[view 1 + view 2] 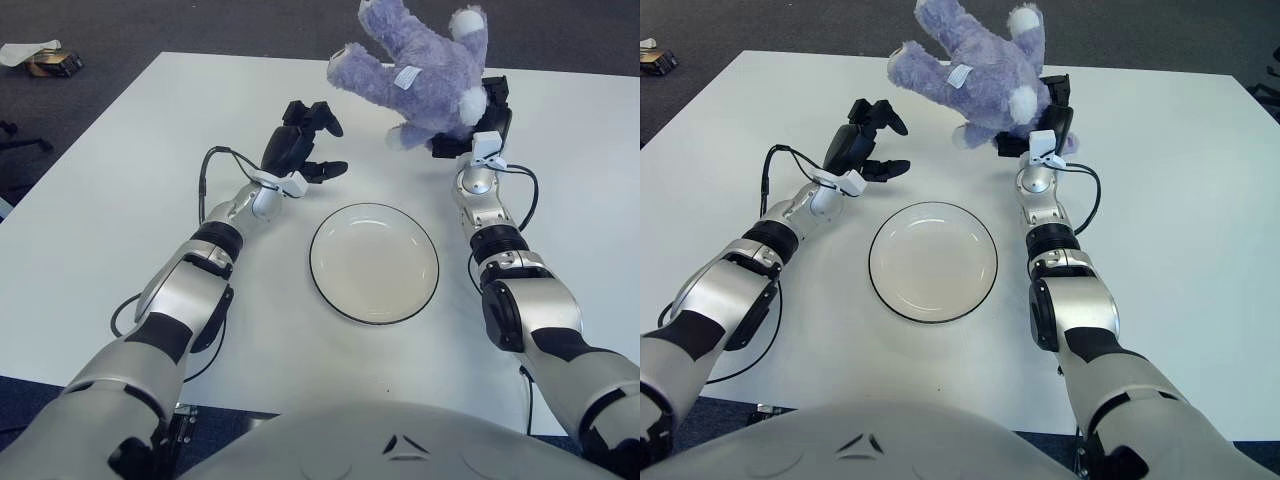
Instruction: Put the doll into the plate.
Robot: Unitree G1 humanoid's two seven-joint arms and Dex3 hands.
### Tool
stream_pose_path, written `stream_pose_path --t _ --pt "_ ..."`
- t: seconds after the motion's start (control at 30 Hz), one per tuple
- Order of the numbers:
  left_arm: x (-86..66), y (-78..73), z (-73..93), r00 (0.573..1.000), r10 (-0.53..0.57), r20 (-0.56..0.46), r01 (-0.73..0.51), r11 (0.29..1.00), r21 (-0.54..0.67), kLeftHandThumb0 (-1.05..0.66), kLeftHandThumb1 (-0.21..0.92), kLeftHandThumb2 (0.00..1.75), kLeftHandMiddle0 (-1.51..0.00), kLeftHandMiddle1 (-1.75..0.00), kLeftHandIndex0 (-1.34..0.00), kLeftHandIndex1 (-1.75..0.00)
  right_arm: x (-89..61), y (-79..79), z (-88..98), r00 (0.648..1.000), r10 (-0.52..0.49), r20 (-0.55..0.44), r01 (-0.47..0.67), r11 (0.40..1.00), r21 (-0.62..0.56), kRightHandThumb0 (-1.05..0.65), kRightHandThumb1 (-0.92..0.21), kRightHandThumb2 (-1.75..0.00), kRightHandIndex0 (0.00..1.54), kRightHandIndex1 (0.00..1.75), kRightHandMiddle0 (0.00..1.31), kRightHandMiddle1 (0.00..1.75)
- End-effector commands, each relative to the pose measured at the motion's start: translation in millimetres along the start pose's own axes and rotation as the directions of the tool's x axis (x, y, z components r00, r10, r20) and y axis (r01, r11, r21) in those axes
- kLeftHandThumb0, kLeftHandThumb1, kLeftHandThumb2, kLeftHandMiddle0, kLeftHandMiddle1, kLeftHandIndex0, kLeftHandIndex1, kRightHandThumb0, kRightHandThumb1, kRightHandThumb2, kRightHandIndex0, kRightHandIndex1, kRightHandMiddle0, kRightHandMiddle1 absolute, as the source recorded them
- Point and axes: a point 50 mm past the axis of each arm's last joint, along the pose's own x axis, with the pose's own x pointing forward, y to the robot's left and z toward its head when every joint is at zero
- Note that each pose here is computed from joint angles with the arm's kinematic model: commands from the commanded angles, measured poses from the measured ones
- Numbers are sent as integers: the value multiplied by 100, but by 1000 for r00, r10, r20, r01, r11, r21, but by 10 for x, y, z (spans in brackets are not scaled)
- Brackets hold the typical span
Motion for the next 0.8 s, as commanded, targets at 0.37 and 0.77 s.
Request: stream_pose_path --t 0.37,0.77 --pt "-18 31 42 1000 11 0 -11 995 -96 -50 63 82 0 -131 -3 -142 -76 -52 182 966 -67 251 73 997 -18 0 -11 -155 80 170 52 175" --pt "2 195 304 1000 8 -2 -8 953 -303 -83 72 56 0 -128 0 -126 -109 -186 257 832 -42 554 225 937 -266 0 -9 -158 79 173 54 175"
